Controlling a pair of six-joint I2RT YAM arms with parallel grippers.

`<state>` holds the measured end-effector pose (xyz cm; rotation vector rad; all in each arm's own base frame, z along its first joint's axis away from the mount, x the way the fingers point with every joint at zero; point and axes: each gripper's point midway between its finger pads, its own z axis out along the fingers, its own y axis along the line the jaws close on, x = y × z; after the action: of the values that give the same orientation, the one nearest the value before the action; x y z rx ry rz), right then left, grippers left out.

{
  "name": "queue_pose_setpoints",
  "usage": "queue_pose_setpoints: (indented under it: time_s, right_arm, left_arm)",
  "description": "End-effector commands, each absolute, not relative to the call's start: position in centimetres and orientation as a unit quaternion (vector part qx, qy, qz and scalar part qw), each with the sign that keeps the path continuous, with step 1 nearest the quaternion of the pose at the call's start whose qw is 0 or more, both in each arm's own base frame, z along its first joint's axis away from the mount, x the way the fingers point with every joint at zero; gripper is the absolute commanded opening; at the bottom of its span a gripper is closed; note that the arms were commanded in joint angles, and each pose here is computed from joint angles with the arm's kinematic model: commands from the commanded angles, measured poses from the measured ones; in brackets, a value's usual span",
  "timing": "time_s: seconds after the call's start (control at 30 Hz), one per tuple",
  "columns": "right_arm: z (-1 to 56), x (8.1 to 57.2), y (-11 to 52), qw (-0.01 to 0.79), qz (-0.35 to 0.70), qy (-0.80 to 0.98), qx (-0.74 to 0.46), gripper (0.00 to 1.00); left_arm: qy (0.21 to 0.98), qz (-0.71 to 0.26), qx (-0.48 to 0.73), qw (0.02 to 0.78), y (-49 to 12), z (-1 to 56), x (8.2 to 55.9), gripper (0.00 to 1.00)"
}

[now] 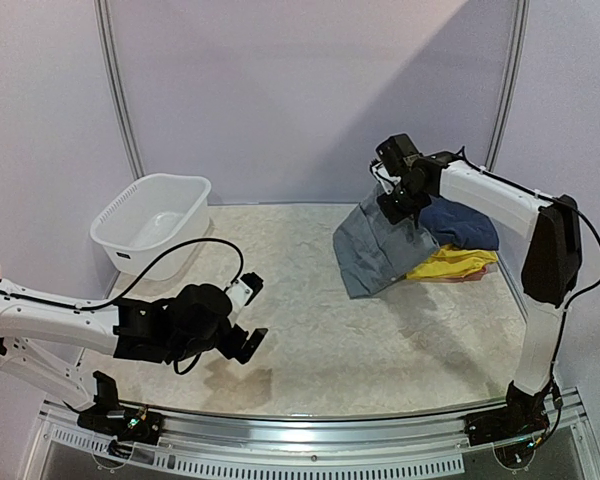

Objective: Fold and stack the mixed laundry pile
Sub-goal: Place the square-folded shirt at the corner of the board.

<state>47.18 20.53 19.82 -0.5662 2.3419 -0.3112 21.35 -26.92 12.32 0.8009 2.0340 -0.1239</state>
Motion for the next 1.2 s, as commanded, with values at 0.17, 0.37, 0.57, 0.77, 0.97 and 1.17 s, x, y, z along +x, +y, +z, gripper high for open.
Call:
queue_pose_setpoints:
  time_s: [0.17,0.37,0.57,0.77,0.97,1.17]
  right_arm:
    - [29.4,46.9,18.9,0.431,-0.135,0.868,-0.208,0.0]
    - [32.8,46.0,18.2,0.459,-0.131,0.856,-0.197,0.0]
    - [36.1,45.2,17.2,0.485,-0.139,0.844,-0.182,0.0]
    - [38.3,45.2,15.5,0.505,-0.146,0.836,-0.158,0.0]
    - [37.6,46.3,12.6,0.496,-0.16,0.844,-0.127,0.0]
    - [35.9,48.3,9.5,0.48,-0.161,0.856,-0.105,0.0]
  left_arm:
    - [0.828,-0.044,0.315,0.462,-26.6,12.2,22.1,1.0]
    - [0.828,-0.047,0.317,0.46,-26.9,12.1,22.1,0.99]
    - [0.828,-0.051,0.318,0.458,-26.9,12.1,22.0,1.0]
    - [0.828,-0.053,0.317,0.459,-26.8,12.2,22.0,1.0]
    - [0.828,-0.056,0.318,0.459,-27.0,12.1,21.9,1.0]
    - [0.828,-0.058,0.319,0.457,-27.1,12.0,21.9,1.0]
